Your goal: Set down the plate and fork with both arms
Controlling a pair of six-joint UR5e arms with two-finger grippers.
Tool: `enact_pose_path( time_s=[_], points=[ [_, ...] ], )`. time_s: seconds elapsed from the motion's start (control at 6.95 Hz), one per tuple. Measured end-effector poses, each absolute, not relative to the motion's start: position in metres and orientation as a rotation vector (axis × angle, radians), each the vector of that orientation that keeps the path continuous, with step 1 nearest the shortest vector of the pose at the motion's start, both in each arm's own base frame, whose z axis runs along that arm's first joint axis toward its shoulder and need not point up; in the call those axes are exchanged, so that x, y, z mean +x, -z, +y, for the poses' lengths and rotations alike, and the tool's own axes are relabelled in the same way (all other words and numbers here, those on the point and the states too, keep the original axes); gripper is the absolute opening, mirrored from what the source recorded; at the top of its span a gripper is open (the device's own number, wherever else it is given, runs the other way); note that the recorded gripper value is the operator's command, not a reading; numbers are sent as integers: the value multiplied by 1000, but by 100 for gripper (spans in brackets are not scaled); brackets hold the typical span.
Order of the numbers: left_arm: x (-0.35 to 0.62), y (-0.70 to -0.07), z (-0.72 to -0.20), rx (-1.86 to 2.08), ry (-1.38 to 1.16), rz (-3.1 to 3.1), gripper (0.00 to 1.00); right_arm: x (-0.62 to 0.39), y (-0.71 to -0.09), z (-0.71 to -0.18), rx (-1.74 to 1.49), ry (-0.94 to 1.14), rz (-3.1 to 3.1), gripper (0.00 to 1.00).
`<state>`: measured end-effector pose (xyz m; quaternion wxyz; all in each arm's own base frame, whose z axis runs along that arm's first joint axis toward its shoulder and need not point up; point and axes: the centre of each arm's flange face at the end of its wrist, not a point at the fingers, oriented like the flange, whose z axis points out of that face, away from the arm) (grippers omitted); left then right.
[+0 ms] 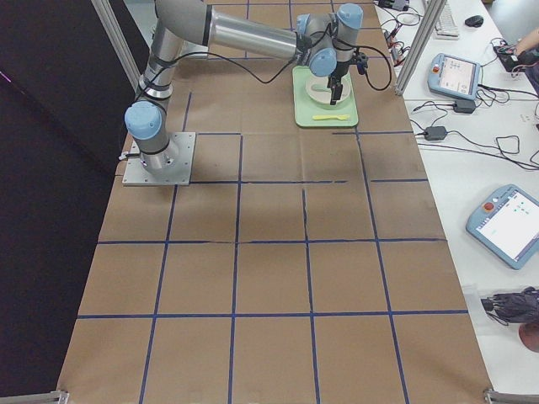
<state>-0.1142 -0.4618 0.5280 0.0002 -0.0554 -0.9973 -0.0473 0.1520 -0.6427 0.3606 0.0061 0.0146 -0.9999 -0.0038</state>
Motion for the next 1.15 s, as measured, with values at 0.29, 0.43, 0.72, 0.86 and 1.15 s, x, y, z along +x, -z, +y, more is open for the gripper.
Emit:
enact_pose_path(
  time_s=[0.29, 0.43, 0.72, 0.86, 1.15],
  points=[
    [-114, -528, -462, -174, 149, -3133, 100, 138, -421, -580, 53, -28, -3128, 100],
    [-114, -528, -462, -174, 149, -3134, 100, 138, -440, -550, 52, -49, -3124, 100],
    [-115, -528, -461, -182, 150, -3133, 100, 135, -456, -525, 46, -35, -3117, 100],
    [-117, -528, -461, -194, 151, -3133, 100, 134, -461, -520, 44, -35, -3116, 100],
    [-127, -527, -459, -232, 152, -3131, 100, 135, -464, -516, 44, -37, -3117, 100]
  ],
)
